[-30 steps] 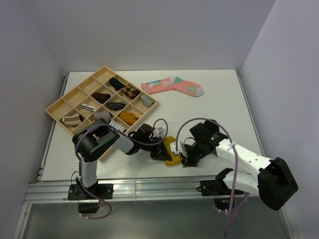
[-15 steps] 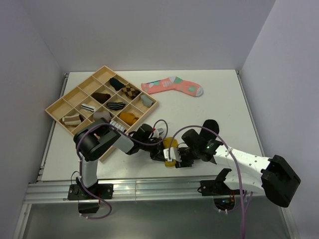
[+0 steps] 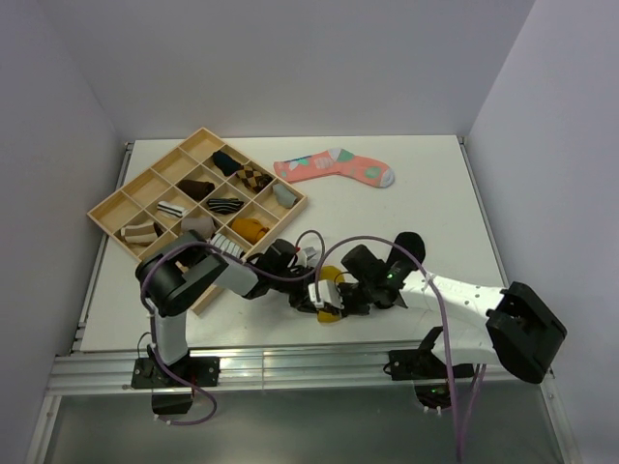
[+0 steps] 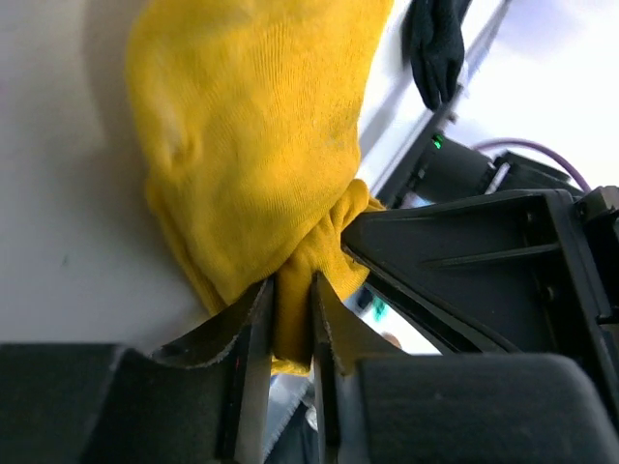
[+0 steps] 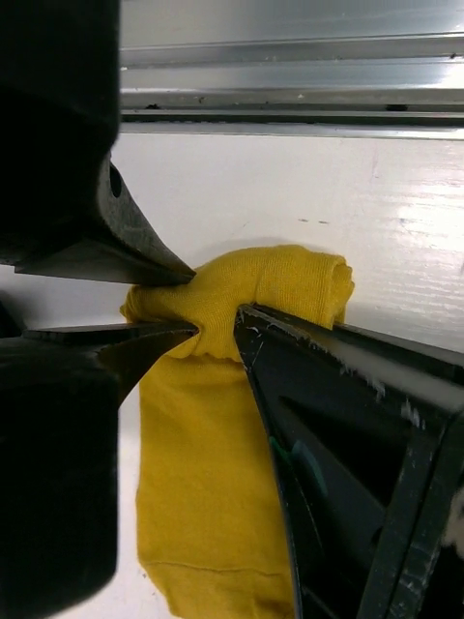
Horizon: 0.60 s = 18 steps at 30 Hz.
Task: Roll the socks
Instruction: Roll the sock at the center of the board.
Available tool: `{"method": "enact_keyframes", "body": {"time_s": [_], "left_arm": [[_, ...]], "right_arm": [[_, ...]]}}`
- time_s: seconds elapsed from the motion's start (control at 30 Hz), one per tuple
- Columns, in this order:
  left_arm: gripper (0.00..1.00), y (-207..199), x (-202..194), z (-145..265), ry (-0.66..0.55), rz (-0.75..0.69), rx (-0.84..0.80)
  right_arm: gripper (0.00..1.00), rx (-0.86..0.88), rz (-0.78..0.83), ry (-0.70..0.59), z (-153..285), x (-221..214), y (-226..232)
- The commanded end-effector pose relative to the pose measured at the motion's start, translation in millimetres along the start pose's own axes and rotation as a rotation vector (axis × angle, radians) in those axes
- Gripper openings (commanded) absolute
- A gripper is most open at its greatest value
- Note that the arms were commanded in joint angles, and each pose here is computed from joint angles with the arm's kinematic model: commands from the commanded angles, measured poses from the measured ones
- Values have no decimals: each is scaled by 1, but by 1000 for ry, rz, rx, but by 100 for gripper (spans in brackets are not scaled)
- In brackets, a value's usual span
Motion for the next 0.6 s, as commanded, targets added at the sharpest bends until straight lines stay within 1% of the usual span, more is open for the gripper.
{"method": "enact_keyframes", "body": {"time_s": [0.0, 0.03, 0.07, 0.1, 0.17, 0.2, 0.23, 0.27, 0.3, 0.33, 0.37, 0.4, 0.43, 0.47, 0.5, 0.57], "left_arm": [[26, 23, 18, 4, -207, -63, 137], [27, 16, 19, 8, -242, -85, 125], [32, 20, 20, 11, -270, -91, 136], [34, 17, 25, 14, -332, -109, 124], [36, 14, 24, 24, -391, -120, 92], [38, 11, 25, 27, -420, -139, 71], [38, 5, 29, 33, -479, -156, 57], [38, 12, 28, 37, -502, -155, 69], [39, 13, 28, 40, -524, -157, 63], [39, 5, 30, 46, -573, -178, 24], [39, 14, 28, 49, -591, -174, 32], [39, 14, 27, 52, -614, -182, 22], [39, 7, 25, 56, -638, -210, -14], [40, 13, 25, 59, -677, -229, 1], [40, 13, 24, 61, -695, -248, -2], [41, 10, 16, 61, -706, -333, -11]], "right_arm": [[18, 152, -105, 8, -6, -10, 19], [18, 177, -119, -18, -5, -7, 19], [18, 170, -142, -33, -2, -5, 10], [18, 214, -180, -23, -1, -8, 15], [18, 244, -197, -59, 2, -3, 7], [18, 284, -248, -47, 3, -9, 10], [18, 306, -252, -63, 4, -8, 9], [18, 312, -258, -67, 6, -7, 2], [18, 360, -306, -54, 6, -12, 6], [18, 383, -308, -53, 7, -13, 5], [18, 393, -310, -62, 8, -11, -2], [18, 453, -353, -46, 7, -15, 4], [18, 469, -360, -50, 8, -17, 1], [18, 473, -365, -55, 8, -16, -9], [18, 533, -409, -42, 6, -21, -5], [18, 546, -441, -52, 7, -23, -20]]}}
Point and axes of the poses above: each gripper's point midway between its finger pads, its own z axis back along the fingers, its own y axis along the line the jaws close on, x = y × z, the point moved 5 cm from there along z, back along the fingers, and after that the axes turned 12 degrees about z, right-handed, at the moved point
